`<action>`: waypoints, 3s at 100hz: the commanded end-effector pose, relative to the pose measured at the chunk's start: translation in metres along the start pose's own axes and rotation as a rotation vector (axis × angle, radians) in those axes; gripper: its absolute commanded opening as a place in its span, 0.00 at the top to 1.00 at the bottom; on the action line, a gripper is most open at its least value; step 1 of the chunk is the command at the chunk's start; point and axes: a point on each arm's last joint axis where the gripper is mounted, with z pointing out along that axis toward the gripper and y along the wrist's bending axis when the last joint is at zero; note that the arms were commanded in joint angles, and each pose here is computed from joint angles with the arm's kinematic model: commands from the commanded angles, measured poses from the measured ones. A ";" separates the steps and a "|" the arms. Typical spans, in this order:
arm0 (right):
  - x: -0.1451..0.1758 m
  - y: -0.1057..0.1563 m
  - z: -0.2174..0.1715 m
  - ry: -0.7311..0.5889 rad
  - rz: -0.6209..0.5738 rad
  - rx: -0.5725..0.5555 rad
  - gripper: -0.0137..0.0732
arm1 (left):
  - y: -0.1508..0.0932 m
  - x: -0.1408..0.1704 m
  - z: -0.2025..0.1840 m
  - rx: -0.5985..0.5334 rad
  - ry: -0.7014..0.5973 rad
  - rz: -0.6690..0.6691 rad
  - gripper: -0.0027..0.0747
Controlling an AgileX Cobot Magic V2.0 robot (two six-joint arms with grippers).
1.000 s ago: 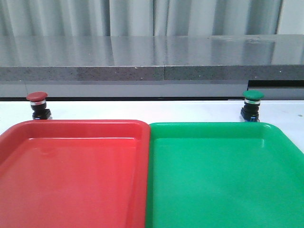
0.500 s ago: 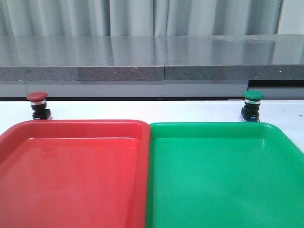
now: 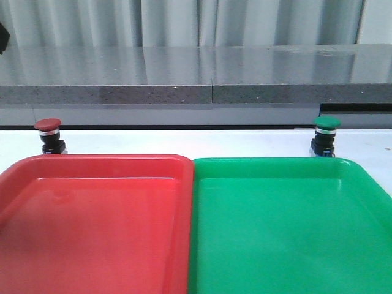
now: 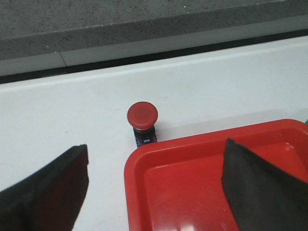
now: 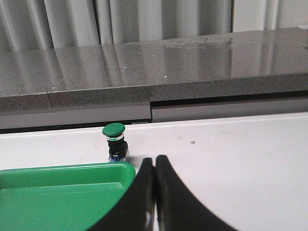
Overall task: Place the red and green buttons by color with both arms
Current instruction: 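Lower the left gripper onto the red-capped button and grasp it, then carry the red button with the left gripper down into the red tray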
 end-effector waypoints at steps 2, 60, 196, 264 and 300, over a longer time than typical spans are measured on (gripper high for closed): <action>-0.014 0.002 -0.003 -0.112 0.001 -0.018 0.92 | -0.005 -0.030 0.007 0.020 -0.038 -0.072 0.24; -0.014 0.002 -0.003 -0.112 0.001 -0.018 0.92 | 0.006 -0.051 0.102 -0.014 0.258 -0.120 0.24; -0.014 0.002 -0.003 -0.112 0.001 -0.018 0.92 | 0.016 -0.045 0.170 -0.032 0.251 -0.134 0.84; -0.014 0.002 -0.003 -0.112 0.001 -0.018 0.92 | -0.035 -0.041 0.078 0.086 0.053 -0.072 0.89; -0.014 0.002 -0.003 -0.112 0.001 -0.018 0.92 | -0.064 0.014 0.052 0.174 0.183 -0.044 0.89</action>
